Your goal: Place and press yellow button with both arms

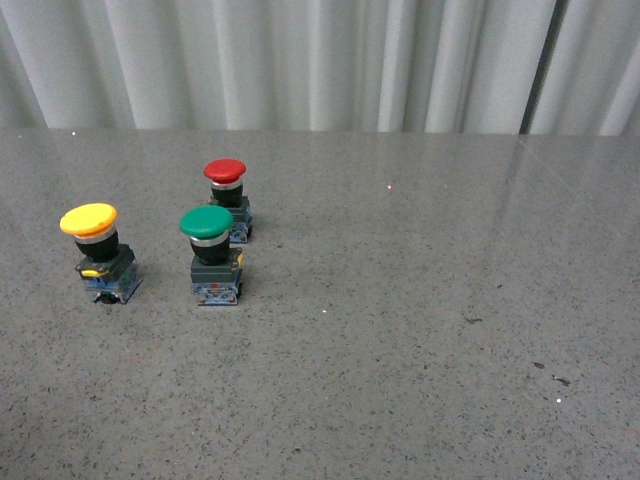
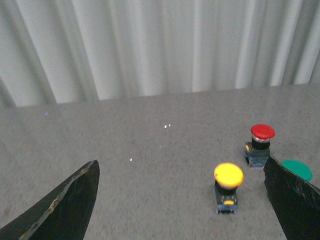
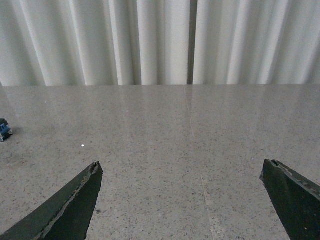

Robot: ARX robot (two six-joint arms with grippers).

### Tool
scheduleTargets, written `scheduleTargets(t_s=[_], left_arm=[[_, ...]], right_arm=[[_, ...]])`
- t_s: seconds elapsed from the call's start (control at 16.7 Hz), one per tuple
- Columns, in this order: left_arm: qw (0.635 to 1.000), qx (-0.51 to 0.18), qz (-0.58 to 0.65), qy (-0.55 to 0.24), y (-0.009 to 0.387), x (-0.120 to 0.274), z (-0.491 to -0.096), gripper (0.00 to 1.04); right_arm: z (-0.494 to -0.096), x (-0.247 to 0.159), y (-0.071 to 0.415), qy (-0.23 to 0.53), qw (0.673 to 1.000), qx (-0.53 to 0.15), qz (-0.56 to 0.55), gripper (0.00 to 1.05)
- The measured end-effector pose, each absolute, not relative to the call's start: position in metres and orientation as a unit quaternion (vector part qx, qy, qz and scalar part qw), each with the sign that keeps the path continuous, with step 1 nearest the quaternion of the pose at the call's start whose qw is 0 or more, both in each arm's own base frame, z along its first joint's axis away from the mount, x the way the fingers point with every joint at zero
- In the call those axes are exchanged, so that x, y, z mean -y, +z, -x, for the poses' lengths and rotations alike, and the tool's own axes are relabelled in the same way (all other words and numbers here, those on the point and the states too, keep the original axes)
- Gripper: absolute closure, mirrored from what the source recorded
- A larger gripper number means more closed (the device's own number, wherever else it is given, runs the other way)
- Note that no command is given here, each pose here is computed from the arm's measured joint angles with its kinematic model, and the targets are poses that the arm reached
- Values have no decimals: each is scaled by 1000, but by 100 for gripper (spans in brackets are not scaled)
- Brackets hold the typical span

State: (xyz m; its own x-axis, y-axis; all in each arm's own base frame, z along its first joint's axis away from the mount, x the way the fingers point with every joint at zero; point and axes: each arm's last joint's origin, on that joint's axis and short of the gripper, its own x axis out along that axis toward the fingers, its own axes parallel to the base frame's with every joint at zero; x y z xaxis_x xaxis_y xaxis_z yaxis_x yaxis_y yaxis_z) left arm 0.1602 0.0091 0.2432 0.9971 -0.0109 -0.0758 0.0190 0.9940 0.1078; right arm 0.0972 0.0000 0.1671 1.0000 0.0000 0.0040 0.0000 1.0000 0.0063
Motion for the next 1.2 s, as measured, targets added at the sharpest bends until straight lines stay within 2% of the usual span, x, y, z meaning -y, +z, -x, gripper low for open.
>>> scheduleTargets(t_s=[0.06, 0.24, 0.42, 0.78, 1.2], left_arm=[[997, -47, -54, -17, 248, -9, -174, 7], [984, -167, -44, -44, 248, -2, -248, 7], [977, -195, -49, -67, 249, 12, -283, 7], [962, -257, -51, -75, 215, 22, -307, 7], [952, -282, -65, -97, 181, 31, -318, 7]], right_arm=[[-97, 0, 167, 0, 1000, 2, -3, 7], [-97, 0, 167, 0, 1000, 2, -3, 7], [-97, 0, 167, 0, 1000, 2, -3, 7], [-97, 0, 167, 0, 1000, 2, -3, 7], [-97, 0, 167, 0, 1000, 2, -3, 7]])
